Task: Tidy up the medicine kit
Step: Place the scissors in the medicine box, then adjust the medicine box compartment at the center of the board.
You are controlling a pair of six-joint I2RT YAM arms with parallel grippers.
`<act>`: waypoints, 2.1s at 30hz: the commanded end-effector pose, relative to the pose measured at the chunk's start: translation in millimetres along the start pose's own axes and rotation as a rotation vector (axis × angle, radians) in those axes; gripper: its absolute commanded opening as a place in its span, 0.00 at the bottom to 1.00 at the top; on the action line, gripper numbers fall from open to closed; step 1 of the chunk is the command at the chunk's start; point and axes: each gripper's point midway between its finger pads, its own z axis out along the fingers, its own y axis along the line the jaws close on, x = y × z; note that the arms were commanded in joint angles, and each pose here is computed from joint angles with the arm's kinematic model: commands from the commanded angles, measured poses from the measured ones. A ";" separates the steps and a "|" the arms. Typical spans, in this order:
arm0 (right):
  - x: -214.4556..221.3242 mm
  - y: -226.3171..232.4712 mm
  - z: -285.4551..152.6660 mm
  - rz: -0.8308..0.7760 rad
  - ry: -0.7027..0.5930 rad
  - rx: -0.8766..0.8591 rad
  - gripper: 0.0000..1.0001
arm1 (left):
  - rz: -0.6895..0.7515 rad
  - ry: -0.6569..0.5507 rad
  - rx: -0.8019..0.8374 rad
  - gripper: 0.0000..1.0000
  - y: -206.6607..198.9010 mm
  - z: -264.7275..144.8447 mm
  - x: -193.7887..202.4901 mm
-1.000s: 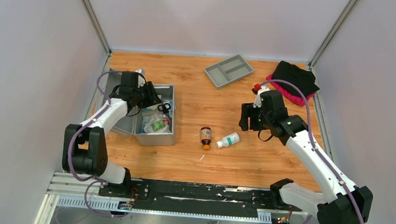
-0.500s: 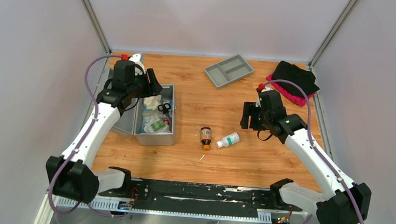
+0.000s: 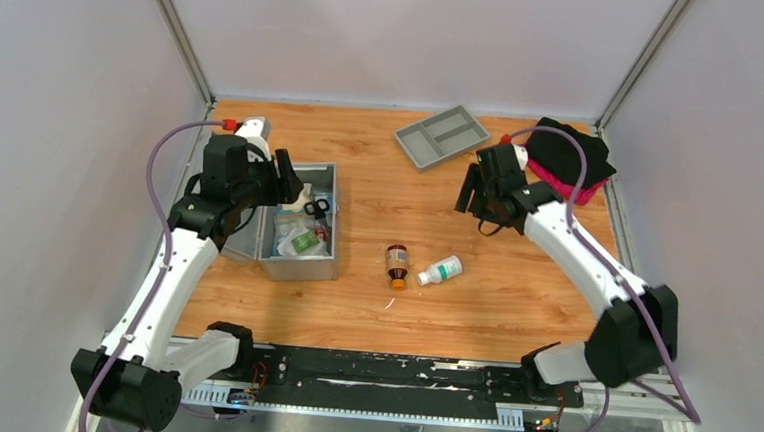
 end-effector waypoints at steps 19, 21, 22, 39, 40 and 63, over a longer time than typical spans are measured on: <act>-86.4 77.6 211.9 0.549 -0.008 0.172 0.72 | 0.175 -0.014 -0.085 0.64 10.2 -19.3 49.2; -89.2 75.4 223.2 0.563 -0.009 0.177 0.71 | 0.183 -0.015 -0.090 0.64 10.6 -19.7 49.9; -91.1 75.5 225.4 0.567 -0.009 0.174 0.71 | 0.186 -0.016 -0.093 0.64 10.9 -20.1 50.2; -71.1 63.0 251.2 0.395 0.071 0.204 0.39 | 0.194 -0.018 -0.125 0.65 16.3 -20.0 50.8; -69.0 60.5 247.6 0.370 0.077 0.206 0.34 | 0.194 -0.016 -0.126 0.65 16.6 -19.6 51.6; 54.1 -7.8 131.3 -0.216 0.501 0.114 0.01 | 0.189 -0.009 -0.100 0.65 12.6 -20.3 55.8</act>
